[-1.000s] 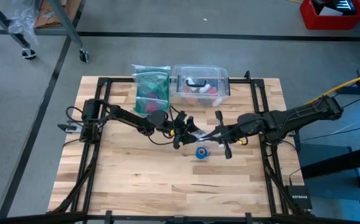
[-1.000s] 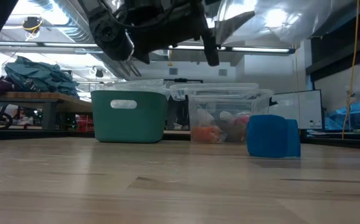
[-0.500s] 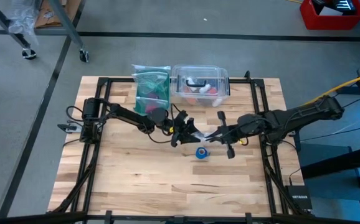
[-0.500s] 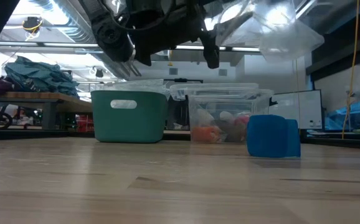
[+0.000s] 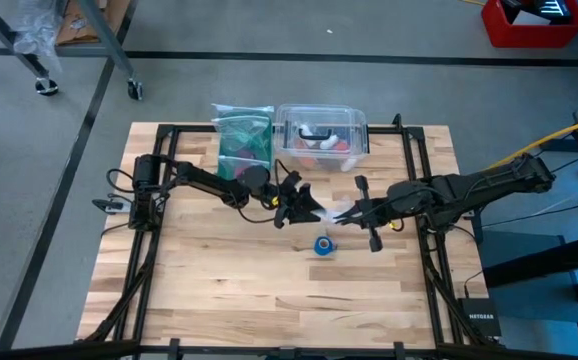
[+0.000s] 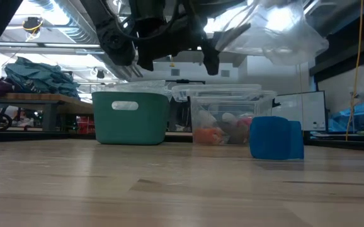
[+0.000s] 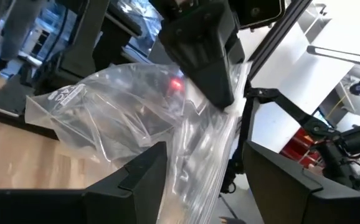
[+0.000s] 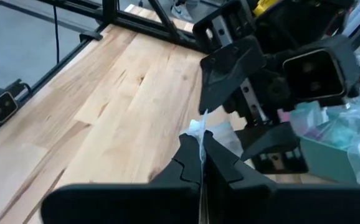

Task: Roll bandage
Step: Put the blue bandage into the transparent zip bag

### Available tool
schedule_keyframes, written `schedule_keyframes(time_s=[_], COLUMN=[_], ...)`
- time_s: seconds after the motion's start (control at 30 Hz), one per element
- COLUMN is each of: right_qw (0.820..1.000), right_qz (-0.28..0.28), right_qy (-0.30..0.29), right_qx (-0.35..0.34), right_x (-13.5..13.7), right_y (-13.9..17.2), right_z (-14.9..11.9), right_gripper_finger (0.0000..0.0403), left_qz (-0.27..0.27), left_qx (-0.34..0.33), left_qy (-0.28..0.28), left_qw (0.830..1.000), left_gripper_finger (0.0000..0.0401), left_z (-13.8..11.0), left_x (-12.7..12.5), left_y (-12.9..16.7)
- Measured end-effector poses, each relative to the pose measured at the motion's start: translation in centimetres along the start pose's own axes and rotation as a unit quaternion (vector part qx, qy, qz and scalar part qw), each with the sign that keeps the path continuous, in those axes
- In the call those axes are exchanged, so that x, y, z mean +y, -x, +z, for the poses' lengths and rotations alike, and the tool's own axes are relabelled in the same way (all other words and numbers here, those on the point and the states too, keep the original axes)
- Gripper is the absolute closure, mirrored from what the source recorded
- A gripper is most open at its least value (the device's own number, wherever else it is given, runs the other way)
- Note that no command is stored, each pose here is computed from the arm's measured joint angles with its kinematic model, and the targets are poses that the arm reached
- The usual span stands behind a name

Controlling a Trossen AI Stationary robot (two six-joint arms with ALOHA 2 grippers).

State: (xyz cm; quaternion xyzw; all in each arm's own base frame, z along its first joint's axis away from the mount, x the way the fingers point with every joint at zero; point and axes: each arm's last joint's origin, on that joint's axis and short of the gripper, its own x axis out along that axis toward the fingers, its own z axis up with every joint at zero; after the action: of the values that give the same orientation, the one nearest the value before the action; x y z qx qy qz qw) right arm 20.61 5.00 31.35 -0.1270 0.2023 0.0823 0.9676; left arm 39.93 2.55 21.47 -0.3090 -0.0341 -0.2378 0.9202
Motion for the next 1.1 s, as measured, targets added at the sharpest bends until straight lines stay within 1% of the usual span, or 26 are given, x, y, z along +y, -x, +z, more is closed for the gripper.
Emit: schedule_keyframes(time_s=[0.13, 0.33, 0.4, 0.47, 0.53, 0.7, 0.87, 1.0, 1.1], right_qw=[1.0, 0.999, 0.999, 0.999, 0.999, 0.999, 0.998, 0.998, 0.998], right_qz=[0.014, 0.031, 0.033, 0.033, 0.033, 0.035, 0.048, 0.05, 0.047], right_qy=[-0.013, -0.023, -0.023, -0.023, -0.023, -0.023, -0.023, -0.022, -0.019], right_qx=[0.01, 0.025, 0.024, 0.025, 0.025, 0.026, 0.024, 0.024, 0.023], right_x=[0.1, 0.3, 0.3, 0.3, 0.3, 0.3, 0.4, 0.4, 0.3], right_y=[0.0, 0.0, 0.0, 0.0, 0.0, 0.0, 0.0, 0.0, 0.0], right_z=[-0.2, -0.5, -0.5, -0.5, -0.5, -0.6, -0.5, -0.5, -0.5], right_gripper_finger=[0.0402, 0.0402, 0.0402, 0.0402, 0.0402, 0.0402, 0.0402, 0.0402, 0.0402], left_qz=[0.004, 0.019, 0.024, 0.028, 0.024, -0.009, -0.032, -0.015, 0.011], left_qx=[-0.004, -0.017, -0.02, -0.021, -0.012, 0.031, 0.098, 0.161, 0.188], left_qy=[-0.015, -0.02, -0.013, 0.007, 0.02, -0.016, -0.018, -0.03, -0.052], left_qw=[1.0, 0.999, 0.999, 0.999, 0.999, 0.999, 0.995, 0.986, 0.981], left_gripper_finger=[0.0201, 0.0201, 0.0201, 0.0201, 0.0201, 0.0201, 0.0201, 0.0201, 0.0201], left_z=[0.2, 1.0, 1.2, 1.3, 1.3, 0.5, -1.2, -3.3, -4.5], left_x=[0.2, 1.0, 1.3, 1.5, 1.6, 1.1, 0.5, 0.3, 0.2], left_y=[0.2, 0.7, 1.0, 1.1, 1.2, 0.8, 0.2, -0.2, -0.4])
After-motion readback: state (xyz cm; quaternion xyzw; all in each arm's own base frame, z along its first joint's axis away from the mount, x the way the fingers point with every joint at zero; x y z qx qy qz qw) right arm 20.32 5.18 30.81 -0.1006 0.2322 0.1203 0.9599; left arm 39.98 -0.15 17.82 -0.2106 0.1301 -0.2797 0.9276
